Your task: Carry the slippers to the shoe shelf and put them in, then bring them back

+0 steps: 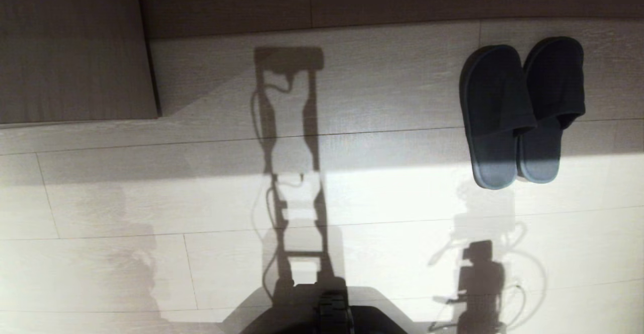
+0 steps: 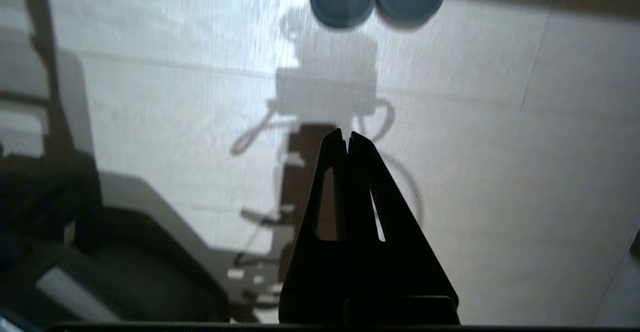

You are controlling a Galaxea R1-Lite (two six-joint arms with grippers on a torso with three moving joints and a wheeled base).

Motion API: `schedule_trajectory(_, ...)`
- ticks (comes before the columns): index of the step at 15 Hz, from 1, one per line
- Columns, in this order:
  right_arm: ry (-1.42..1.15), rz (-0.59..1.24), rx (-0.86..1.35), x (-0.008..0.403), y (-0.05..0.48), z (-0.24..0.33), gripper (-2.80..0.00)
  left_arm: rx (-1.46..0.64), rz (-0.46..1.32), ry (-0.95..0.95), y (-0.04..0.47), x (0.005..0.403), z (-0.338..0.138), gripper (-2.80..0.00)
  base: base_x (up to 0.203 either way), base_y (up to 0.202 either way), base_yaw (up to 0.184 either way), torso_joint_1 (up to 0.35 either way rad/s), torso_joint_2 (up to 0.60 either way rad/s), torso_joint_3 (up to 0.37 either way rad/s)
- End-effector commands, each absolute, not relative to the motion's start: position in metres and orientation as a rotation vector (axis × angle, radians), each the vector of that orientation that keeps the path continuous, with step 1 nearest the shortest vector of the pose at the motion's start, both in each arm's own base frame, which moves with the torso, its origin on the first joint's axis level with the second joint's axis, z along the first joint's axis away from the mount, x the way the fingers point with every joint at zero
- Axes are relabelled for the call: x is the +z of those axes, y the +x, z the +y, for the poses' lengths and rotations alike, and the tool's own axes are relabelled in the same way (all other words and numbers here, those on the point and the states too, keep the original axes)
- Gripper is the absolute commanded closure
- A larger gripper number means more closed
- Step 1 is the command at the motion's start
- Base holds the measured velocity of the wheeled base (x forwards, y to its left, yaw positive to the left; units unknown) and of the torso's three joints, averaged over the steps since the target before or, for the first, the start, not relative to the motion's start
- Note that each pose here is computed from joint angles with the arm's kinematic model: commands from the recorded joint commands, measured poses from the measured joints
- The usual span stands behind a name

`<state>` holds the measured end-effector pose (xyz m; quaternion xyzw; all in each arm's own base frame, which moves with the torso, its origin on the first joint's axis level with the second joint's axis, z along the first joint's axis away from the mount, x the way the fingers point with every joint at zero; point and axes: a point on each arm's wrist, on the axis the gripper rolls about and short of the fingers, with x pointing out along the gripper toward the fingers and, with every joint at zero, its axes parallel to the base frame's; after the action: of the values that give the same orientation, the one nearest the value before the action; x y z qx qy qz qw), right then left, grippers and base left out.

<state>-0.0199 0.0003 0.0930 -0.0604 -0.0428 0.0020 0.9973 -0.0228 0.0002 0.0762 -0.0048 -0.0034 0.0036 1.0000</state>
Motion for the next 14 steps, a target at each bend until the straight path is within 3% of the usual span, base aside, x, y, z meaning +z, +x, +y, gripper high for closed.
schedule_trajectory(1, -0.106, -0.051, 0.011, 0.0807, -0.0229, 0.0003, 0.0, 0.009, -0.008, -0.009, -0.0228, 0.0763, 0.0001, 0.0, 0.0, 0.0, 0.0, 0.0, 0.0, 0.0)
schedule_trajectory(4, -0.079, -0.004, 0.013, 0.0758, -0.0228, 0.0003, 0.0, 0.009, -0.009, -0.012, -0.0228, 0.0764, 0.0001, 0.0, 0.0, 0.0, 0.0, 0.001, 0.0, 0.04)
schedule_trajectory(14, 0.005, -0.005, -0.002, 0.0757, -0.0227, 0.0, 0.0, 0.009, -0.008, -0.014, -0.0227, 0.0765, 0.0001, 0.0, 0.0, 0.0, 0.0, 0.001, 0.0, 0.198)
